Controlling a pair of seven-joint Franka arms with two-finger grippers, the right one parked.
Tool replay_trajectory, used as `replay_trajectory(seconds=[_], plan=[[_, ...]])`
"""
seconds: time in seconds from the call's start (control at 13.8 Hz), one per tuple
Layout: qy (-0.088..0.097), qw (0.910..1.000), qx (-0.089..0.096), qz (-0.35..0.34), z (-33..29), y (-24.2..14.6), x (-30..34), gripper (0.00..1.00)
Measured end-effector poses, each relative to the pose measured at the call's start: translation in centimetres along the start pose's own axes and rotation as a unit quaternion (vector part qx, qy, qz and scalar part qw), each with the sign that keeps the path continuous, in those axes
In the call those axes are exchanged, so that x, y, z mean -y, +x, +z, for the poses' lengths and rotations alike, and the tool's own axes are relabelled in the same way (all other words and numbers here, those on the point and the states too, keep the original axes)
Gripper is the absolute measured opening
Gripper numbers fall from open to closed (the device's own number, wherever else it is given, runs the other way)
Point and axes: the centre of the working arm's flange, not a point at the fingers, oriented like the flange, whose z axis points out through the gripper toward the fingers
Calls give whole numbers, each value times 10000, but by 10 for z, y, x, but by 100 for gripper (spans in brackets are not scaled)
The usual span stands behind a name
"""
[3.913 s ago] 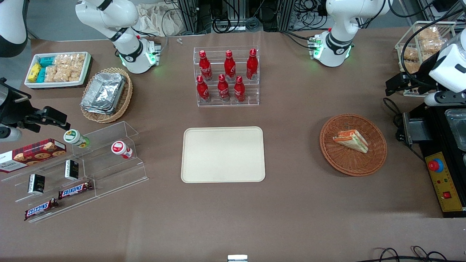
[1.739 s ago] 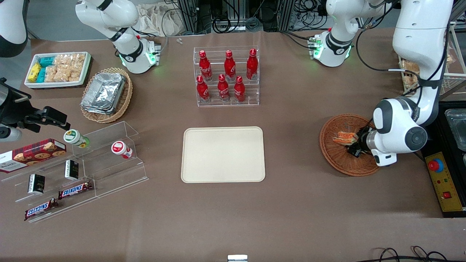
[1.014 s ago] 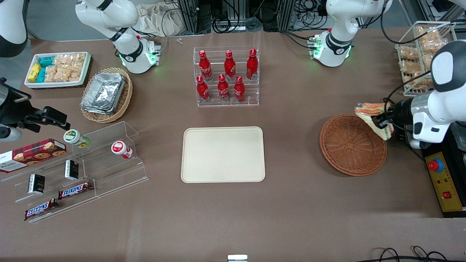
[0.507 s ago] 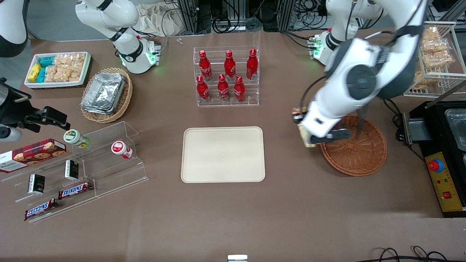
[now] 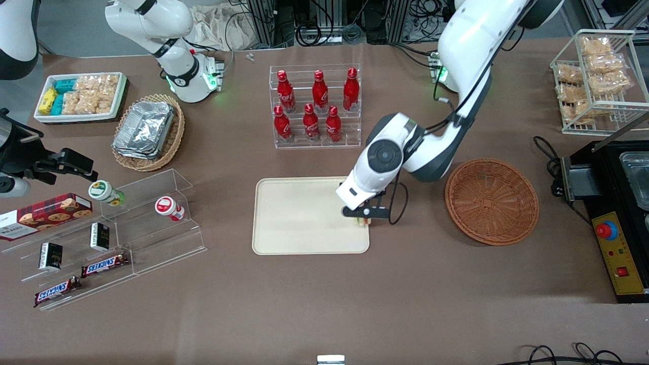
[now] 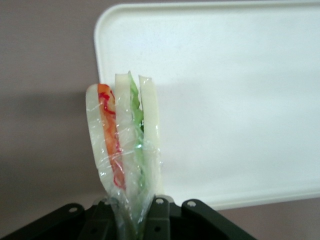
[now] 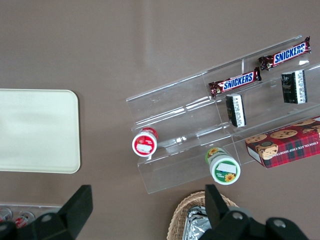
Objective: Place sandwich from basket to tray
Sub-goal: 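Lower the sandwich onto the tray and open the left gripper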
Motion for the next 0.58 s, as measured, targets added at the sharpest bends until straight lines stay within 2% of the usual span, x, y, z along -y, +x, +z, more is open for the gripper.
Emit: replay_trajectory(seconds=[0.14, 0.22, 0.58], plan=[[25, 10000, 70, 44, 29, 4, -4, 16], [-1, 10000, 41, 57, 34, 5, -5, 22], [-90, 9998, -123, 83, 20, 13, -10, 70]])
